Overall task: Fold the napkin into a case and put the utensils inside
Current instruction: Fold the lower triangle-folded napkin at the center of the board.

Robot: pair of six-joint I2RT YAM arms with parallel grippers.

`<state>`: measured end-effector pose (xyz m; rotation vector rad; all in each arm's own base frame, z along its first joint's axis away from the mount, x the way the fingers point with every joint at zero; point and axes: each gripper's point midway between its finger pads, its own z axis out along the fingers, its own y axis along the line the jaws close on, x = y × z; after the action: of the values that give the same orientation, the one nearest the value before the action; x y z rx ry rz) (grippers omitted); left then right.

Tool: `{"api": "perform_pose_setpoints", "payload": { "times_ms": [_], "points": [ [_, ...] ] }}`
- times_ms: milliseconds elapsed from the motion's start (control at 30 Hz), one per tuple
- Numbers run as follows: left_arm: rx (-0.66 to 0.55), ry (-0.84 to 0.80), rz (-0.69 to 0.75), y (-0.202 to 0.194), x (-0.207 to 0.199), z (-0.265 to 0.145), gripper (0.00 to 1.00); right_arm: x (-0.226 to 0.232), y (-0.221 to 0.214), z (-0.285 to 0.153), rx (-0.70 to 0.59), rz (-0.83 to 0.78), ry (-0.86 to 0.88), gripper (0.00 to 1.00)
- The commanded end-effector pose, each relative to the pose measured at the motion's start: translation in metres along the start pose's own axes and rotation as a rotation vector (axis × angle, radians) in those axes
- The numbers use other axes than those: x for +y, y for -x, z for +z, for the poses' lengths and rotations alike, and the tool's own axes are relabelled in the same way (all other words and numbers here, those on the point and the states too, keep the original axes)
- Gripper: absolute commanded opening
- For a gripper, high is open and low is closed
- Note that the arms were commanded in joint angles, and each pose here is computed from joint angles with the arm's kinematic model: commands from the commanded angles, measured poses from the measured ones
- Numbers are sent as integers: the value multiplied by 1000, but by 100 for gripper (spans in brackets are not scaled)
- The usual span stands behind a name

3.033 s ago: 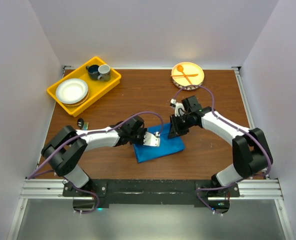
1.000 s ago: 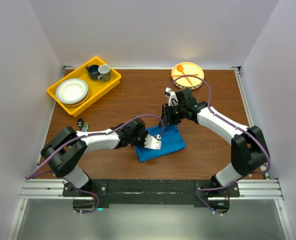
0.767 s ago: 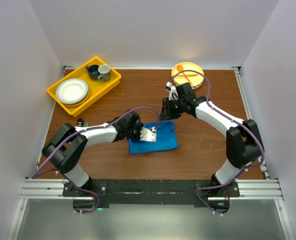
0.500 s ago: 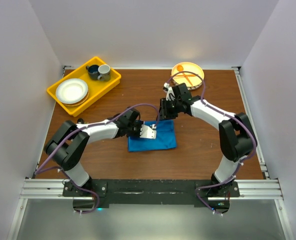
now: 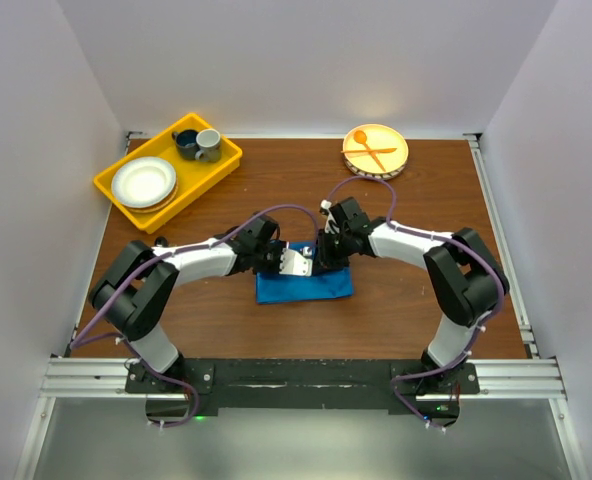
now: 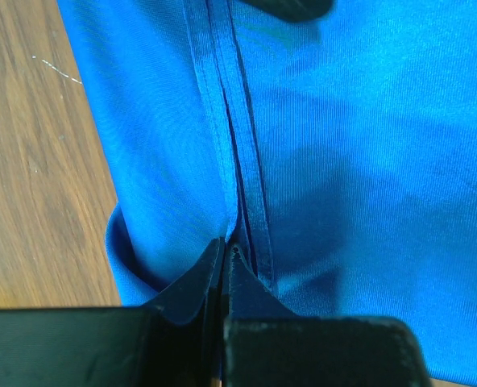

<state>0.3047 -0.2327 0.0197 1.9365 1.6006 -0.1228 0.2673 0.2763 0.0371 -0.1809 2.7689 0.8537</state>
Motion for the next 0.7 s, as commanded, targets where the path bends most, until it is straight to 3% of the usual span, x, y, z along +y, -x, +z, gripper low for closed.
{"api": "perform_pose_setpoints", "payload": {
  "times_ms": [0,300,667],
  "points": [
    [19,-96,-69,-9,-28,-2,0,-21,10,12,-40,32,-92,20],
    [-53,-56,-43,22,-9,-25,0,-36,7,17,-31,38,-176,14],
    [-74,-74,-33,35,-20,-29,0,-39,5,18,-31,32,-201,12]
  ]
}}
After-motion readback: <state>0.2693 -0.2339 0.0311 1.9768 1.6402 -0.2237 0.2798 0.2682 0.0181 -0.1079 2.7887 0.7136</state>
